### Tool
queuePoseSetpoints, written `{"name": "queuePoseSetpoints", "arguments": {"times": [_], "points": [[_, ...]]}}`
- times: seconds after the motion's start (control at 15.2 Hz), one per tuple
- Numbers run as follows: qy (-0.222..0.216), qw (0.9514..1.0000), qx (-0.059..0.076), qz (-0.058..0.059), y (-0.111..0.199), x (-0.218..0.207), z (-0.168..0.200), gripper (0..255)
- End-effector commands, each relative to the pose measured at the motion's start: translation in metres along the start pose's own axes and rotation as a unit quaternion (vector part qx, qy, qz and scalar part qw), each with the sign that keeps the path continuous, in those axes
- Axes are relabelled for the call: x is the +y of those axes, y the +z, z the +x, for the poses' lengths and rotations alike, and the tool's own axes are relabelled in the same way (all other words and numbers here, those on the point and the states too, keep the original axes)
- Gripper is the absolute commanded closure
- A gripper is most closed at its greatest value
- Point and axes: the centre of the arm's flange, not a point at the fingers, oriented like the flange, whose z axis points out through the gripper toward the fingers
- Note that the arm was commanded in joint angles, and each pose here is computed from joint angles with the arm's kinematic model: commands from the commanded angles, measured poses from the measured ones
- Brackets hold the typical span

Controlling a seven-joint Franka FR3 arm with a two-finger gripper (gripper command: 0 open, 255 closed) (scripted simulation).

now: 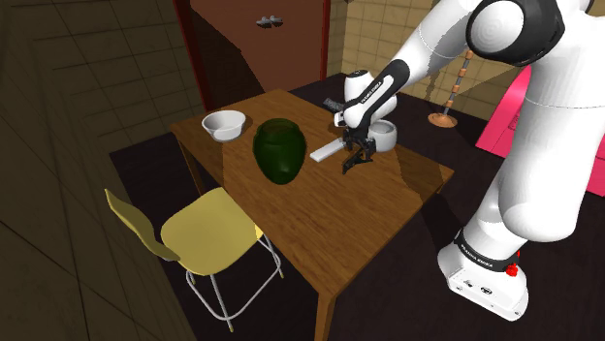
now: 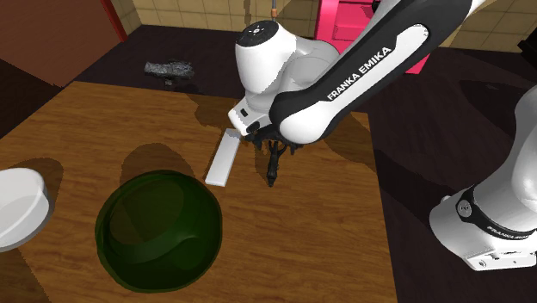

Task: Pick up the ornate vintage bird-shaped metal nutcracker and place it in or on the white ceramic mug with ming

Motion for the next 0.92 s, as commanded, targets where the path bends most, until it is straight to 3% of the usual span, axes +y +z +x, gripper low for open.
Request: {"name": "queuePoseSetpoints", "arguments": {"times": [0.0, 0.13, 0.2, 0.86], "points": [[0.000, 1.0000, 0.000, 0.000, 0.0002, 0.0000, 0.0001, 0], [0.000, 1.0000, 0.000, 0.000, 0.0001, 0.0000, 0.0001, 0], [0.000, 1.0000, 0.000, 0.000, 0.0001, 0.0000, 0.0001, 255], [0.000, 1.0000, 0.000, 0.000, -0.0050, -0.0005, -0.0007, 255]]}}
